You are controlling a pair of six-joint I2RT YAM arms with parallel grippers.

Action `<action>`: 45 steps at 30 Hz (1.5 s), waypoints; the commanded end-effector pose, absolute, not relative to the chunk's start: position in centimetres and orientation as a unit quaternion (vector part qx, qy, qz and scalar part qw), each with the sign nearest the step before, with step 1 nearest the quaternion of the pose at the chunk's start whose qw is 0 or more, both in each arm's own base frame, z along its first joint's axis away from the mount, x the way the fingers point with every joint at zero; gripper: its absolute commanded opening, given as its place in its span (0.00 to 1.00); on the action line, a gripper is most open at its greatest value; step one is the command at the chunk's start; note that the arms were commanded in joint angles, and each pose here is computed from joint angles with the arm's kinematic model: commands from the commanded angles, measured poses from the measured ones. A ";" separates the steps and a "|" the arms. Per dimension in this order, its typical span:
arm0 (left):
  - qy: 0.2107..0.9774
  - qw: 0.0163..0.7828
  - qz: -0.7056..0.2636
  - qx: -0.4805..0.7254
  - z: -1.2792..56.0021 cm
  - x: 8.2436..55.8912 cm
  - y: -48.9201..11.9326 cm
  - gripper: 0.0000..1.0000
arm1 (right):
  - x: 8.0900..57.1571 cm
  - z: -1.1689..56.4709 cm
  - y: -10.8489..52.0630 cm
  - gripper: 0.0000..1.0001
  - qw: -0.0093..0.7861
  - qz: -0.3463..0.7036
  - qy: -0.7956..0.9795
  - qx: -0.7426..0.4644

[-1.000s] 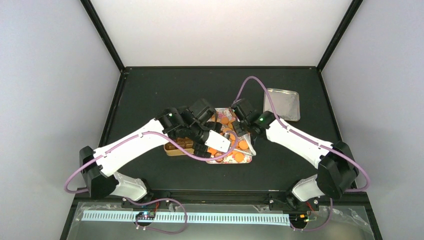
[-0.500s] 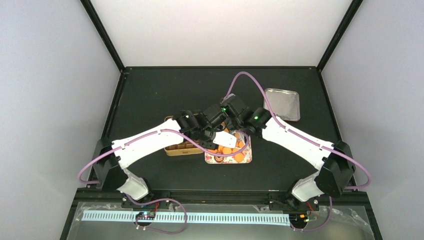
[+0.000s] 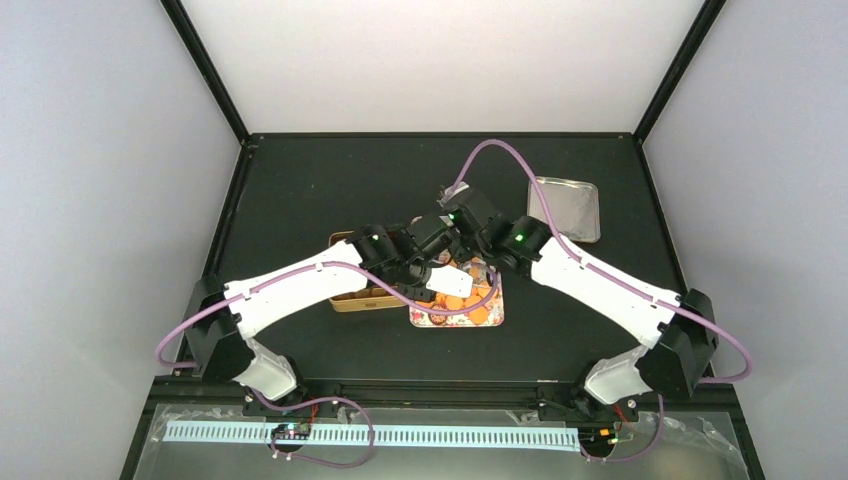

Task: Pack the cookies
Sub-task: Pass from the right arm to the left, then pass from the left arm to the right

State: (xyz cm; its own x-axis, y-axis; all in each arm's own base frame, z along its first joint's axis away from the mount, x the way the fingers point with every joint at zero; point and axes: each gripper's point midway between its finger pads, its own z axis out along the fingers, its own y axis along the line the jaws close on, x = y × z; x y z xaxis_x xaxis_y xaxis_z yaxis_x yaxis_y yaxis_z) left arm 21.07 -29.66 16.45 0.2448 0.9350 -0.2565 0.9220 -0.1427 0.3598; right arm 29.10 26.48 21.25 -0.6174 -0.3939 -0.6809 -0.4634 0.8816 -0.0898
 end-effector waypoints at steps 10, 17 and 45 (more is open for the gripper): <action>0.682 0.357 -0.168 0.616 25.8 22.2 -28.7 0.02 | 29.7 31.3 22.3 1.00 0.454 0.185 0.858 -0.152; 0.670 0.395 -0.314 0.544 32.2 20.4 -27.8 0.01 | 27.7 37.2 21.6 1.00 0.498 0.316 0.790 -0.170; 0.620 0.291 -0.607 0.403 40.9 17.2 -27.8 0.02 | 19.7 46.8 24.0 1.00 0.583 0.595 0.493 -0.252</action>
State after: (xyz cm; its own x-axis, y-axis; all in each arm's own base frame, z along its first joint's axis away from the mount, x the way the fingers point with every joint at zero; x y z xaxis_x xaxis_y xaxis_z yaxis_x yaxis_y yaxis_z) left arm 17.44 -27.98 39.04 -0.5306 0.1834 -0.8276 0.8389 -0.0264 -0.5437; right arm 20.52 23.70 43.85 -0.2030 0.3805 -0.9022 -0.9091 0.2690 0.3180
